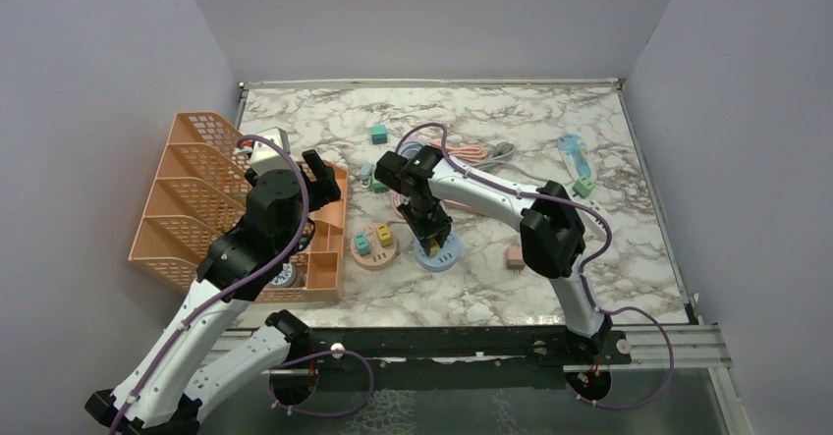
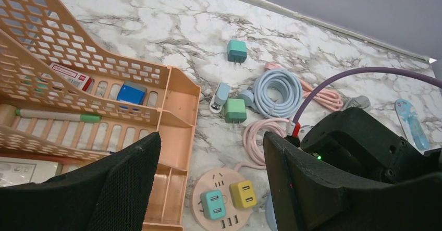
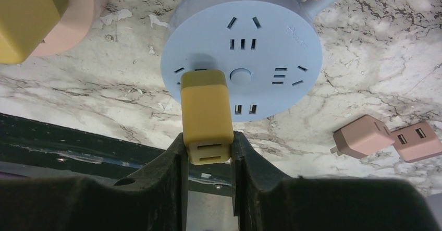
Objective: Insert the plug
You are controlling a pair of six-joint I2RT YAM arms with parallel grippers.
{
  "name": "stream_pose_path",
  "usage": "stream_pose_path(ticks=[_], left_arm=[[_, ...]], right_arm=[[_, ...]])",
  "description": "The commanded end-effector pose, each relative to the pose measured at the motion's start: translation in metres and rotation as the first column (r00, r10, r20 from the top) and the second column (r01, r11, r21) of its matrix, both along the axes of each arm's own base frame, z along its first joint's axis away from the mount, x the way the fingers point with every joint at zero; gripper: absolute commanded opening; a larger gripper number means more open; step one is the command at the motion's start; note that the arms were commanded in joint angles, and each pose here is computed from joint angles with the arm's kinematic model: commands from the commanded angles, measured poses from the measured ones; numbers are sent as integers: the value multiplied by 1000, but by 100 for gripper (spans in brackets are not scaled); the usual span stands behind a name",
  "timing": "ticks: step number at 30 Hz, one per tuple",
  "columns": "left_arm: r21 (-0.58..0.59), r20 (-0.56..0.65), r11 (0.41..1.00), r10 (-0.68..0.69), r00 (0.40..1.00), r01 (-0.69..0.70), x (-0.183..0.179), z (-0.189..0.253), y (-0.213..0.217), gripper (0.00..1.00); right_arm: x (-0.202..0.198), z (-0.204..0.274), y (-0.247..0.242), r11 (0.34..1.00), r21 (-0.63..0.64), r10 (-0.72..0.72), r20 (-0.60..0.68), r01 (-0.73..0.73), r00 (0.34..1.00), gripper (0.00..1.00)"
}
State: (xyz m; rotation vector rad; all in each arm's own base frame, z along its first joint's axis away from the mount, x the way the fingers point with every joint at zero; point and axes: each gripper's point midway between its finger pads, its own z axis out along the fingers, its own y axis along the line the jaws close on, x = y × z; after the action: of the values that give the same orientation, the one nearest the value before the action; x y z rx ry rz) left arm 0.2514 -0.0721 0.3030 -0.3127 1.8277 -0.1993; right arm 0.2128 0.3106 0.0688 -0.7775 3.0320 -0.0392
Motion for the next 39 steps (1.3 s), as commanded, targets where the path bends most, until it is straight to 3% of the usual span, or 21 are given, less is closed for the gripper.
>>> stream_pose_path(ticks=[1,7,15,21,23,33,39], left_arm=[[9,24,999,32,999,-33,-1,12,9,73],[10,19,999,33,999,-34,-1,9,9,73],[16,9,999,32,999,-33,0,7,8,73],[20,4,999,27,1000,-27,1,5,6,73],[22,1,999,27,1000,-27,1,4,6,73],[29,-3,999,30,1000,-30,2,4,6,73],[40,-5,999,30,1000,-29,3,4,6,73]], right_arm=[[22,-75,21,1000,-27,-13,25,14,1000,1],[27,-75,26,999,-7,-40,46,41,998,3],[51,-60,55,994,81,-78,128,68,989,20],[46,-71,55,993,87,-86,108,77,990,19],[46,-72,50,994,74,-89,114,81,990,25],[65,-5,79,963,261,-121,221,61,968,43],[66,3,67,969,229,-153,246,96,957,44]])
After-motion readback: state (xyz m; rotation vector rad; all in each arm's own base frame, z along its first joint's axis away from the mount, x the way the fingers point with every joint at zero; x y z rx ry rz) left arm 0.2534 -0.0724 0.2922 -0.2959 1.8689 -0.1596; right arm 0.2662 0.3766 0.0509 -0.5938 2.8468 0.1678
